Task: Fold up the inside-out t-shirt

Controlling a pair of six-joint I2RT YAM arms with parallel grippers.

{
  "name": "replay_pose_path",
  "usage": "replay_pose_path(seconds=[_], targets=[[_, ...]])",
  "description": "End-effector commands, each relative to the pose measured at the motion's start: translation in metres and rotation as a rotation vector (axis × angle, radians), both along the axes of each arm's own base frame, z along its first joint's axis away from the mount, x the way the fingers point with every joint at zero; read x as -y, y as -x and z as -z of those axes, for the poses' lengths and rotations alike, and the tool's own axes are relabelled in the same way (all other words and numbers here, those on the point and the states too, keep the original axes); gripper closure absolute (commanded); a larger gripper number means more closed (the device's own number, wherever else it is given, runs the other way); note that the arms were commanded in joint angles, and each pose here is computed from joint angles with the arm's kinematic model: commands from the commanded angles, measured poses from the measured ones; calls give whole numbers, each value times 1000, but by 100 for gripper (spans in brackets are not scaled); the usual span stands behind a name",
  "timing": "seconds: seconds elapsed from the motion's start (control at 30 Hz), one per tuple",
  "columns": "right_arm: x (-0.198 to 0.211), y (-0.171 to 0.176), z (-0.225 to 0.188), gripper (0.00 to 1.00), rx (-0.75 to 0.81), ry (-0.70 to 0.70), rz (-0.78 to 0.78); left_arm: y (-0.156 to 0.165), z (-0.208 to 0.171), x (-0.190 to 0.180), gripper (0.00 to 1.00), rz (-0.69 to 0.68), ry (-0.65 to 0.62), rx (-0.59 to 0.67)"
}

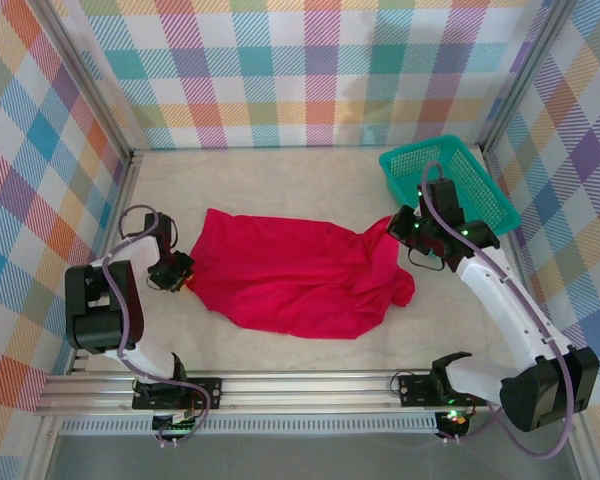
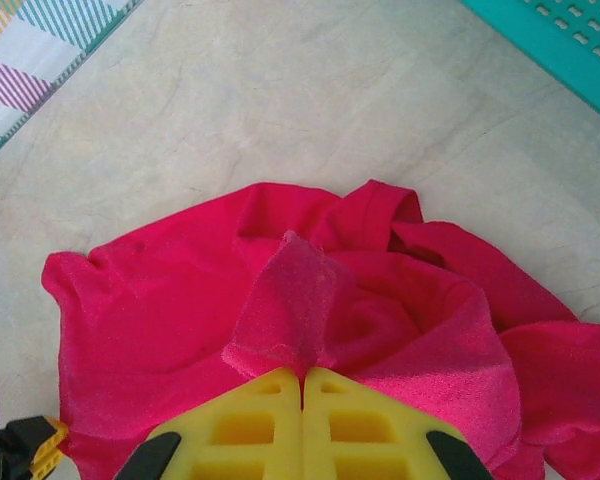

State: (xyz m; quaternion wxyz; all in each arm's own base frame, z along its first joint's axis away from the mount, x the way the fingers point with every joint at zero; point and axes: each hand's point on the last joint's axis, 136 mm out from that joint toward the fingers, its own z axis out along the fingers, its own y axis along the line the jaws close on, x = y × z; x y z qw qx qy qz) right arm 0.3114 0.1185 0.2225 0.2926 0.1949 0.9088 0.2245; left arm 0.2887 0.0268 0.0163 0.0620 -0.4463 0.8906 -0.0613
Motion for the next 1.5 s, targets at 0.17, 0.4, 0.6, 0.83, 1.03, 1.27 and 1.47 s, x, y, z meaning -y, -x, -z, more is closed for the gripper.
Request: replay_pose_path(seconds=[0.17,0.4,0.6,0.83,1.03,1.27,1.47], targets=[[1,-35,-124,100,237,32,-26,-85,-133,5,100,-15,88,338],[26,-18,-264,100,512,51,23,-89,-352,-61,100,-176,104,809],[40,32,-343,100,719,7,36,-65,-475,-74,100,-176,96,1085],[52,90,-397,100,900,-68,29,-18,-557,-73,100,-184,31,1310],[55,66,-378,100,848,12,63,-29,-546,-80,100,-193,47,1292],[43,-34,-306,100,656,156,92,-109,-454,-83,100,-143,110,1089],[21,-141,-205,93,404,208,50,-204,-318,-44,99,-19,106,743]])
